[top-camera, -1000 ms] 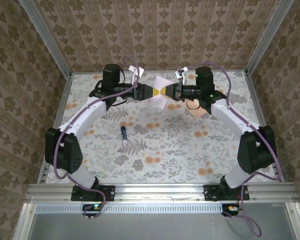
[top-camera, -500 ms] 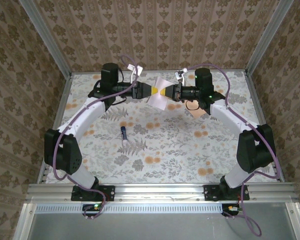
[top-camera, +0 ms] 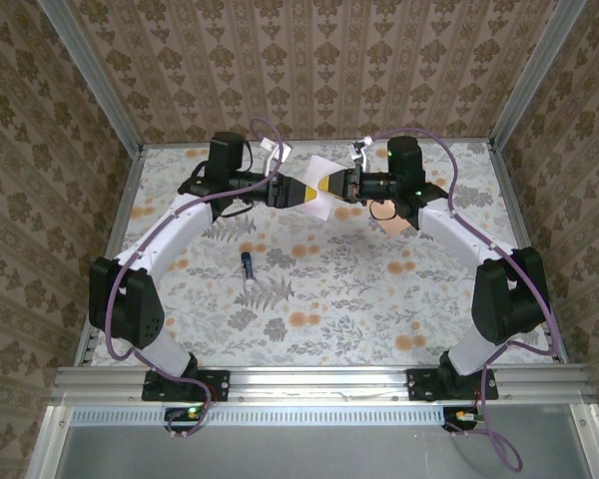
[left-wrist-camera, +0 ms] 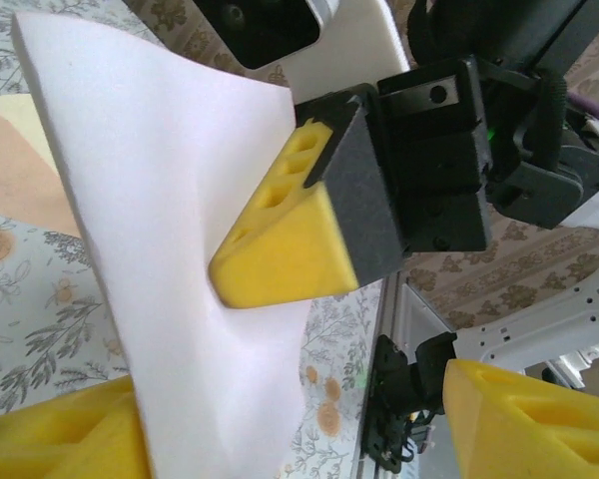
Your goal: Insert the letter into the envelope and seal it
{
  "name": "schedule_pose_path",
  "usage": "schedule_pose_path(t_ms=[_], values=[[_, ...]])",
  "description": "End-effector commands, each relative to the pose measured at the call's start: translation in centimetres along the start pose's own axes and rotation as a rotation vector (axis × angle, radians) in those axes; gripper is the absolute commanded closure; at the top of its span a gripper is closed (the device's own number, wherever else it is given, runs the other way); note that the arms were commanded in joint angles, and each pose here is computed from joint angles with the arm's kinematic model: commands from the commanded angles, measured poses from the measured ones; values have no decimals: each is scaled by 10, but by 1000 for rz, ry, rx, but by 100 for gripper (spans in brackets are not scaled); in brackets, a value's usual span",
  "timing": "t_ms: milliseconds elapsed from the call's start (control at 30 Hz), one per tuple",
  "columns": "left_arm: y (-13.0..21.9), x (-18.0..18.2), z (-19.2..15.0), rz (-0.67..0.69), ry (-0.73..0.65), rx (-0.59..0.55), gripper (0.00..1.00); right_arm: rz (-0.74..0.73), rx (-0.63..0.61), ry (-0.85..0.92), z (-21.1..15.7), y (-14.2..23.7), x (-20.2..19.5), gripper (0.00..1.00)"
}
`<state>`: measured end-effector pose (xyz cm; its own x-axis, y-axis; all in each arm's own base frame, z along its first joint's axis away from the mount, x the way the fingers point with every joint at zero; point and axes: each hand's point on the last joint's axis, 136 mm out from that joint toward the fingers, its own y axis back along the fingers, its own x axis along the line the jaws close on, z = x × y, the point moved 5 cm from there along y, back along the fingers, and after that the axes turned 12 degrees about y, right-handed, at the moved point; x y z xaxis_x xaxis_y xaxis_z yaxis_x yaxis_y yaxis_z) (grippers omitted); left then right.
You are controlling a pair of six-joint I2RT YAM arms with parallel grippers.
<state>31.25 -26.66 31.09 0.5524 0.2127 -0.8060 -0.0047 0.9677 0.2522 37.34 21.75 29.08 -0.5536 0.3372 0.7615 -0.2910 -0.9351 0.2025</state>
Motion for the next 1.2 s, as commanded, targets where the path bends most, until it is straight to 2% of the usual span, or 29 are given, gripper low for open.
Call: schedule_pose_path(t_ms=[0,167,367,700,1167], values=[[1,-6,2,7,-37,8,31,14,-26,43,10,1,8,100],[0,-5,2,-4,-29,13,34,11,-21,45,9,0,8,100],[-1,-2,-2,-1,-20,29,53,13,-23,48,10,0,8,100],[0,5,-4,22,-9,37,74,22,-30,66,13,4,16,100],[5,7,0,26,-6,15,87,11,-35,83,13,11,25,100]])
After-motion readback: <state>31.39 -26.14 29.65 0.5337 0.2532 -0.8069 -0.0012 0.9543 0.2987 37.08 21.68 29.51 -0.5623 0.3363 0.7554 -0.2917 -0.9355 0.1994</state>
